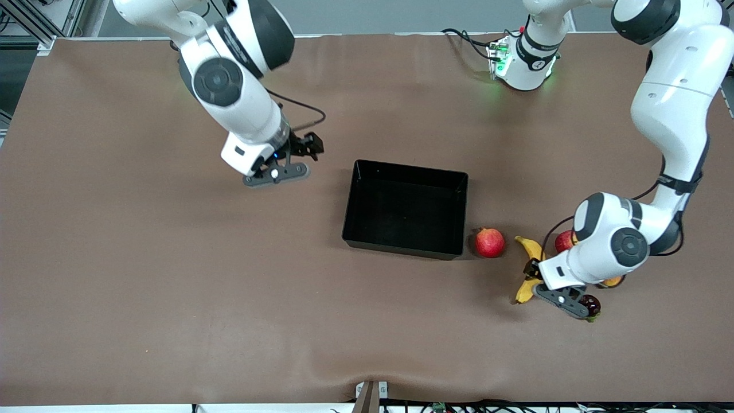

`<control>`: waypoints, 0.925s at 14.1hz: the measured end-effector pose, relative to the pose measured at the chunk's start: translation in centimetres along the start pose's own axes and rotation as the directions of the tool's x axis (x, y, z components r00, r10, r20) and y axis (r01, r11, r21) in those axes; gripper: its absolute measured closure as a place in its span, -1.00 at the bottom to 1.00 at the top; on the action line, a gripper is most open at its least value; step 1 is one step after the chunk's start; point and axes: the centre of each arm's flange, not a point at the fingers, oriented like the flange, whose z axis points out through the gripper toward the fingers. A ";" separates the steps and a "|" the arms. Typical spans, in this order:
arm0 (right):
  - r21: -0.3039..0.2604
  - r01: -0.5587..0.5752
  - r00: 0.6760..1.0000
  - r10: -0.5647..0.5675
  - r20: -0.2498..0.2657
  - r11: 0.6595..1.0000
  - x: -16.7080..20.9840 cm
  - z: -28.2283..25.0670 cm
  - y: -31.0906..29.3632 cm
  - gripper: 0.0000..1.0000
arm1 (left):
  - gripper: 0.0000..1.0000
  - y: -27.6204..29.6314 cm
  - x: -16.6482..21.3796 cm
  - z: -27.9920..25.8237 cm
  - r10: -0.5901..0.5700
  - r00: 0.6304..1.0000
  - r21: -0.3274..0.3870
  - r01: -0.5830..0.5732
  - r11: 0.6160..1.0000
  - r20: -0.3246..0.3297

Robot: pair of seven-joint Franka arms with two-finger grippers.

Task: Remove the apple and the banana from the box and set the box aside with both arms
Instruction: 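Raise the left gripper away while the right gripper grasps the box rim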

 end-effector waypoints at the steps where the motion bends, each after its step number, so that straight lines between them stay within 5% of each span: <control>1: 0.011 -0.008 1.000 0.008 0.009 1.000 0.6 1.5 -0.6 -1.00 | -0.82 -0.4 0.2 -2.4 -0.004 1.000 0.020 0.004 1.000 0.005; 2: 0.015 -0.024 1.000 0.024 0.006 1.000 0.9 3.1 -1.8 -1.00 | -0.99 -0.6 0.5 -5.5 -0.021 1.000 0.040 0.021 0.999 0.009; 7: 0.031 -0.068 0.995 0.070 -0.069 0.997 -0.5 11.1 -10.6 -1.00 | -1.00 1.9 -0.5 -21.8 -0.182 0.983 0.097 0.180 0.979 0.018; 10: 0.047 -0.086 0.985 0.092 -0.144 0.995 2.1 18.3 -10.5 -1.00 | -1.00 4.0 -2.5 -28.9 -0.263 0.964 0.144 0.256 0.956 0.035; 13: -0.004 -0.122 0.987 0.121 -0.101 0.992 3.8 20.9 -8.6 -1.00 | -1.00 6.7 -4.6 -34.7 -0.315 0.948 0.161 0.305 0.939 0.042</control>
